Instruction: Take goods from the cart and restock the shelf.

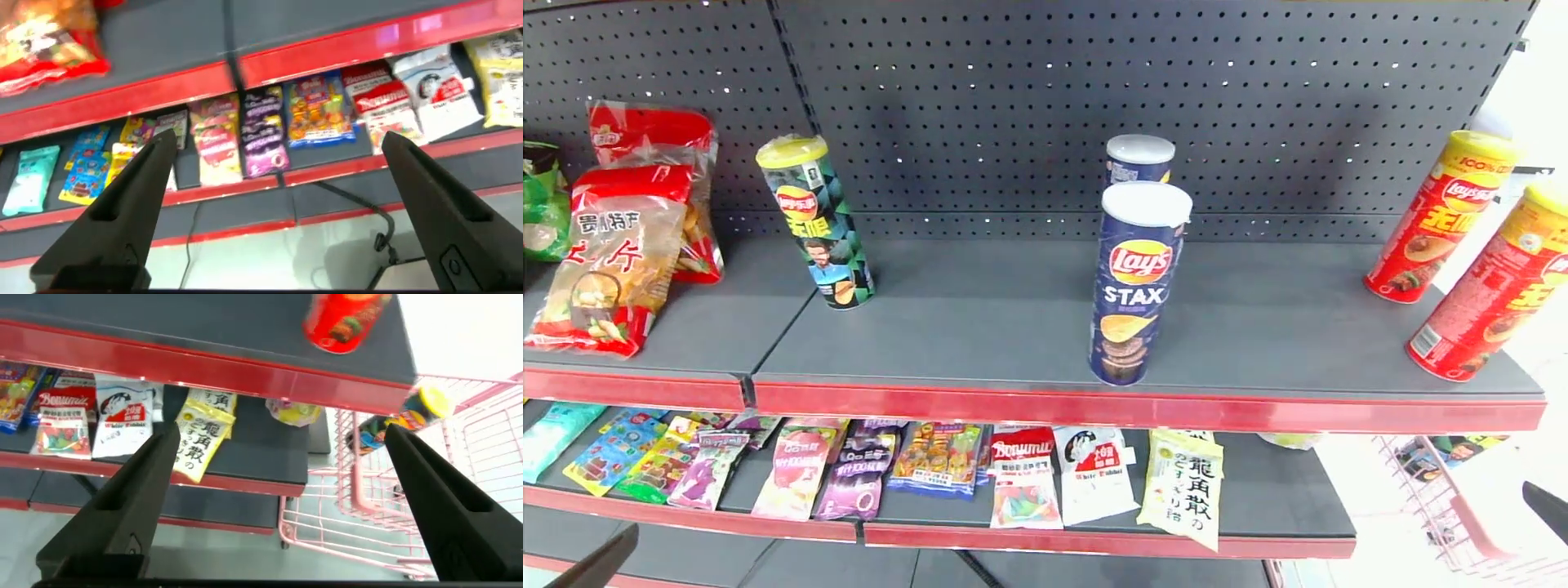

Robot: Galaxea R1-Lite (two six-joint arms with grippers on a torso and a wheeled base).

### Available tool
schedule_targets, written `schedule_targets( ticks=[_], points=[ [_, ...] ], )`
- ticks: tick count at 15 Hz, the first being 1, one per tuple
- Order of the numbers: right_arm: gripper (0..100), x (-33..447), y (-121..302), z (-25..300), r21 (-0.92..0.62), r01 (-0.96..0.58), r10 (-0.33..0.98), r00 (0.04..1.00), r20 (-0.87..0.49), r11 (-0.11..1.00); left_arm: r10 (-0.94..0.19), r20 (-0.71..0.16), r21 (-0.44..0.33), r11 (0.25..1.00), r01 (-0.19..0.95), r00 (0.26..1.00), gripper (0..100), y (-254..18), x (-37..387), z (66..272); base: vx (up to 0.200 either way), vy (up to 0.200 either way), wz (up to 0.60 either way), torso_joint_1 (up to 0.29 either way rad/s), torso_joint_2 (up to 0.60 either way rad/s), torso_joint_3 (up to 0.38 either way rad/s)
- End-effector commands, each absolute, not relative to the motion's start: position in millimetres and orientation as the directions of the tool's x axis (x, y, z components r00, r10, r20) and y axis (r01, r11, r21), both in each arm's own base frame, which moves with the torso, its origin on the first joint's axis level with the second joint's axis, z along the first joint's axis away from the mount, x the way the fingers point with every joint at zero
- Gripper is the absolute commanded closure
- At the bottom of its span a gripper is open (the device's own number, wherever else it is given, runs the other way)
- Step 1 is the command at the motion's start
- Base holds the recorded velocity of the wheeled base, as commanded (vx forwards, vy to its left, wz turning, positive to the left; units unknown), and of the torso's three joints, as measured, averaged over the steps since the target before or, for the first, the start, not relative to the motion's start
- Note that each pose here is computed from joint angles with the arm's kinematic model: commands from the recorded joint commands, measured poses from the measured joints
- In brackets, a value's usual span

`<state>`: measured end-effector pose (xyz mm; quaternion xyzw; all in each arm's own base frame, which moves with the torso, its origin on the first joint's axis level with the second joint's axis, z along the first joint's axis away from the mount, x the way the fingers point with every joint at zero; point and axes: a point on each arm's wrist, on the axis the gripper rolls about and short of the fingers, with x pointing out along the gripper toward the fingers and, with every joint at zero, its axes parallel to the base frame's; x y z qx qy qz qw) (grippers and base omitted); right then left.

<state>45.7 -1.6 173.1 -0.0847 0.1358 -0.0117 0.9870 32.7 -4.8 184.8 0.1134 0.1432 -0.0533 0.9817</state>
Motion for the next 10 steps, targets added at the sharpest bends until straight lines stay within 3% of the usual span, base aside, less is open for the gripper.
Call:
schedule_targets(
  ticks=[1,10],
  points=[
    [0,46.2,-1.7,172.9,-0.171,0.000,-0.047,0.962,-0.268,0.985,-0.074,-0.286,0.208,0.968,0.138,0.955,0,-4.3,30.8,184.0,0.000,-0.200,0.00,0.007,0.00,0.002],
    [0,48.7,-1.8,167.9,-0.170,-0.005,-0.046,0.954,-0.296,0.986,-0.073,-0.284,0.208,0.969,0.135,0.956,0,-3.8,29.0,182.4,0.000,-0.200,0.00,0.003,0.00,0.002]
  ],
)
